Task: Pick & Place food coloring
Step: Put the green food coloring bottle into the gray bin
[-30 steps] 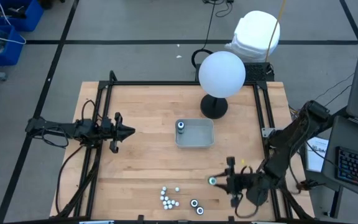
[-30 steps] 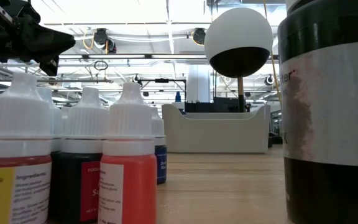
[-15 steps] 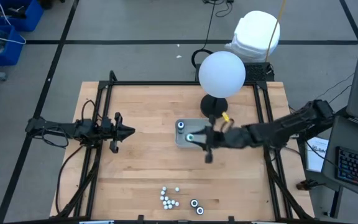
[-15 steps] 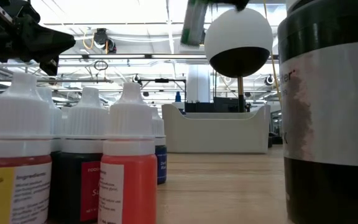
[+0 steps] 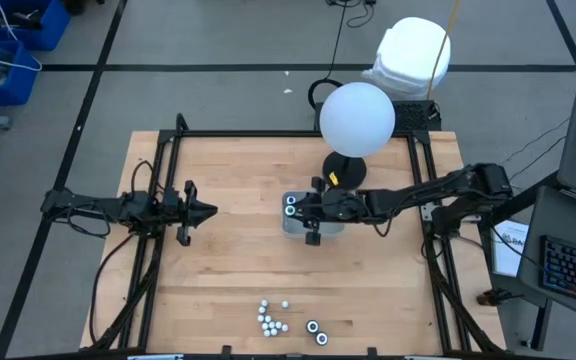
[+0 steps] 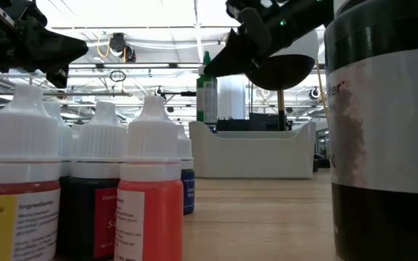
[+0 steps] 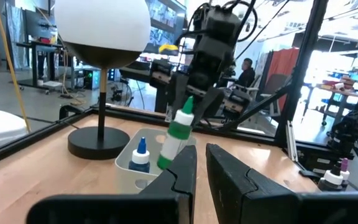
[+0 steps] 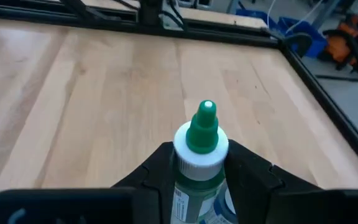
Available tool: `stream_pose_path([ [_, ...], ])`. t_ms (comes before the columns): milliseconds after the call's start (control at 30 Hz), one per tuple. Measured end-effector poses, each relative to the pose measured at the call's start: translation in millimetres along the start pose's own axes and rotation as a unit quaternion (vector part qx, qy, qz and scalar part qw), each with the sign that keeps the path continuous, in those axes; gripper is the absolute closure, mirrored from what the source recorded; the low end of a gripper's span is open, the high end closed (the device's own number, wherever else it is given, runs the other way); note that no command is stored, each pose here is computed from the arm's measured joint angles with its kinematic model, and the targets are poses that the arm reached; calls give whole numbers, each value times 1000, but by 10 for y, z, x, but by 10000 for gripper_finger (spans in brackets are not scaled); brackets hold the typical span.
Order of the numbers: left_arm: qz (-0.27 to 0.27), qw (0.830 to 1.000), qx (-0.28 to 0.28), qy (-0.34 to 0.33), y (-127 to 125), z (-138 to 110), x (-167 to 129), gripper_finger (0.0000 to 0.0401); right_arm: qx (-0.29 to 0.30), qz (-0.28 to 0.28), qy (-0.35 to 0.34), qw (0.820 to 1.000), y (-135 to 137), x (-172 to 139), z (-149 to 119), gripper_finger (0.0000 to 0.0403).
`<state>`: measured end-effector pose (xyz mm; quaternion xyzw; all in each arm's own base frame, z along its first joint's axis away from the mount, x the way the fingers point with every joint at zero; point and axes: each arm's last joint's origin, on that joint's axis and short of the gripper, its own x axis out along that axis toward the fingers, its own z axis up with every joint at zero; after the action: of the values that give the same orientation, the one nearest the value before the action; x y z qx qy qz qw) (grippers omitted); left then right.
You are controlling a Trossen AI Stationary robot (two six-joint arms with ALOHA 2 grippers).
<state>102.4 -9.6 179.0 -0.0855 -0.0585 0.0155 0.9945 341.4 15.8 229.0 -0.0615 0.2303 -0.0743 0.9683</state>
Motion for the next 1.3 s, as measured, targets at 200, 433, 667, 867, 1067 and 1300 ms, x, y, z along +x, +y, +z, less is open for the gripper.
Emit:
stream_pose_path([
  [200,0,1000,0,0,0,0,0,361,9,-9,20,1000,4,126,-107,296],
  [433,0,1000,0,0,0,1,0,361,26,-29,34,999,21,223,-197,299],
  [667,0,1000,-1,-1,0,1,0,361,47,-31,33,998,40,277,-298,299],
  [867,0,1000,-1,-1,0,1,0,361,82,-33,4,996,42,248,-519,296],
  [1067,0,1000,-1,-1,0,2,0,361,88,-35,11,995,23,240,-603,299],
  [1300,12,1000,6,-3,7,3,0,361,89,-35,12,995,25,239,-605,293],
])
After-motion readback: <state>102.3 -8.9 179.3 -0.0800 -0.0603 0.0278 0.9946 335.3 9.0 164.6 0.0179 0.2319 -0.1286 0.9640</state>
